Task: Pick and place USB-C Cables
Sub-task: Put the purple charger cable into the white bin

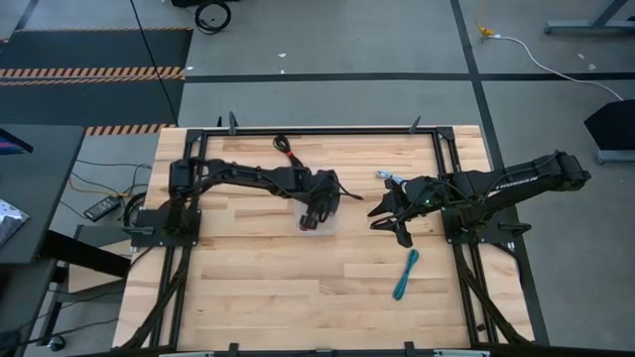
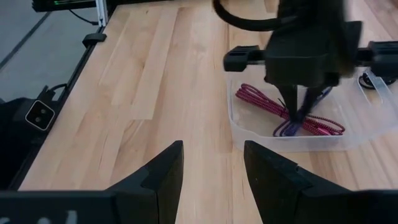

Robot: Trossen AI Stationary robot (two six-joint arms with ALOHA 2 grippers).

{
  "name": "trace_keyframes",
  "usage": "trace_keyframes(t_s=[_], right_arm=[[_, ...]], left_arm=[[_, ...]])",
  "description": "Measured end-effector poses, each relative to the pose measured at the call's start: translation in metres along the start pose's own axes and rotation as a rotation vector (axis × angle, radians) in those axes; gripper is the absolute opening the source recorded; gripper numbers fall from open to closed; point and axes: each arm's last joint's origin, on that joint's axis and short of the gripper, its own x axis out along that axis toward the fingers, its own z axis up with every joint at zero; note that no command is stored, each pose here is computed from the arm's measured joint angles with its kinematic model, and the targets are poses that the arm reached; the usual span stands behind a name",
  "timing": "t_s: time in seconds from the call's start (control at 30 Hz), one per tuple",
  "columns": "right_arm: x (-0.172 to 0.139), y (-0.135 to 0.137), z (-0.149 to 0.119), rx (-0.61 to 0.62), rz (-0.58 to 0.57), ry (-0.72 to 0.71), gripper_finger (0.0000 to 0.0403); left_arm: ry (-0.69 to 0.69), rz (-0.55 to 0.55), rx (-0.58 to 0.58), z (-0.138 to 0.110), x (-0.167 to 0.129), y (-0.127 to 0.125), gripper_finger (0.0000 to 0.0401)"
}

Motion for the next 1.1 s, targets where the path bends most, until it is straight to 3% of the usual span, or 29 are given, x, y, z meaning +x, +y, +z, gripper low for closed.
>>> trace_keyframes(t_s=[0.07,0.37,0.57,0.73,0.9,1.1], right_arm=[[0.000,0.000,0.000,-0.001,0.000,0.000,0.0176],[0.000,0.000,0.000,-0.002,0.000,0.001,0.0176],[0.000,0.000,0.000,-0.005,-0.003,0.000,0.0176],[0.000,-0.002,0.000,-0.004,-0.059,-0.007,0.0176],[0.000,-0.002,-0.001,-0.004,-0.062,-0.001,0.0176],[0.000,-0.002,-0.002,-0.004,-0.064,0.016,0.0176]], left_arm=[[0.001,0.000,0.010,0.002,0.000,-0.004,0.0010],[0.106,0.023,0.168,0.012,-0.004,-0.038,0.0005],[0.166,0.157,0.135,0.013,-0.010,-0.038,0.0016],[0.069,0.220,0.090,0.021,-0.028,-0.025,0.0027],[-0.027,0.134,0.060,0.024,-0.037,-0.019,0.0028],[-0.004,0.045,0.077,0.021,-0.037,-0.027,0.0020]])
